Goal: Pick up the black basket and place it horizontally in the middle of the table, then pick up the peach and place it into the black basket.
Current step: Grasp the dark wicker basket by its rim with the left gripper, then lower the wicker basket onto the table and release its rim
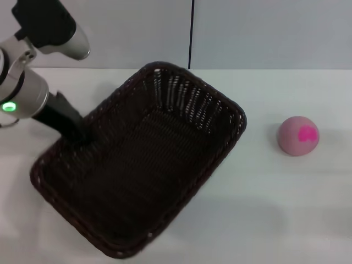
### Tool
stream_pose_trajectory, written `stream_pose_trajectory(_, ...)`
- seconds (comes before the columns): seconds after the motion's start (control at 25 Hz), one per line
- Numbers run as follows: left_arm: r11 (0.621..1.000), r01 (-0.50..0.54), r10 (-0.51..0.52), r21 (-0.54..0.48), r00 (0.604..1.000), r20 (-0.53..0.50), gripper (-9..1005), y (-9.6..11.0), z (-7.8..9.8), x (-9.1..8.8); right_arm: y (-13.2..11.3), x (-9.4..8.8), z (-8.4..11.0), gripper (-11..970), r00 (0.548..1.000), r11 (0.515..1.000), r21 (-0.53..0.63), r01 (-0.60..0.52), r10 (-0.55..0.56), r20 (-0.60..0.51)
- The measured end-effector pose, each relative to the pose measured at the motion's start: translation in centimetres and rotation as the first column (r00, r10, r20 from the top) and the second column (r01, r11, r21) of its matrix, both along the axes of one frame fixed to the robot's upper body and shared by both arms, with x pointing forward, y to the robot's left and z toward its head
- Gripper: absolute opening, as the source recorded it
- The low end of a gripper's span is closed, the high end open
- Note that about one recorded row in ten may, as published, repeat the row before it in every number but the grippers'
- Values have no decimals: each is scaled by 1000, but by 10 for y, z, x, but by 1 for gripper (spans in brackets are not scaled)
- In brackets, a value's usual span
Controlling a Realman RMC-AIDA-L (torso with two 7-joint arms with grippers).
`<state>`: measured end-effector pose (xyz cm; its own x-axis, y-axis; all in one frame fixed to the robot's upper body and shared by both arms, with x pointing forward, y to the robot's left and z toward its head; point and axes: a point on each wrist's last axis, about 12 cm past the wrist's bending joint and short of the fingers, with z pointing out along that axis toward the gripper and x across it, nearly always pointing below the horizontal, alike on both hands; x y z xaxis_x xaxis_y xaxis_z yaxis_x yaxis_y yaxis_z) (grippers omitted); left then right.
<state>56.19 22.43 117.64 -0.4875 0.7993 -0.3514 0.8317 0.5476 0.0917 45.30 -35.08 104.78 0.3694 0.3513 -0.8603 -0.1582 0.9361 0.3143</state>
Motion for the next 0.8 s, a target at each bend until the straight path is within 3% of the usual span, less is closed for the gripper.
stream_pose_trajectory(0.12,998,60,-62,29,995,75,250,-2,9,6,0,0,0,595,1000,1000,-1,-1,1,3)
stream_pose_trajectory(0.16,985,155,-164,73,976,146,250,-4,20,9,0,0,1,594,1000,1000,-1,-1,1,6)
stream_pose_trajectory(0.2,985,155,-164,73,976,146,250,-4,20,9,0,0,1,593,1000,1000,-1,-1,1,6)
stream_pose_trajectory(0.32,913,365,-399,182,891,218,248,-20,33,10,0,-1,1,591,1000,1000,5,-4,4,10)
stream_pose_trajectory(0.52,822,515,-564,241,796,221,245,-38,39,12,-1,-5,0,586,1000,999,31,-10,10,5)
stream_pose_trajectory(0.68,788,566,-613,243,758,222,244,-44,40,12,-1,-7,-2,583,1000,999,39,-9,8,1)
stream_pose_trajectory(0.72,755,607,-654,247,723,221,243,-51,40,10,-1,-8,-2,582,1000,999,41,-8,8,-1)
stream_pose_trajectory(0.8,738,627,-674,251,707,215,242,-55,38,8,-1,-9,-2,580,1000,999,46,-10,10,1)
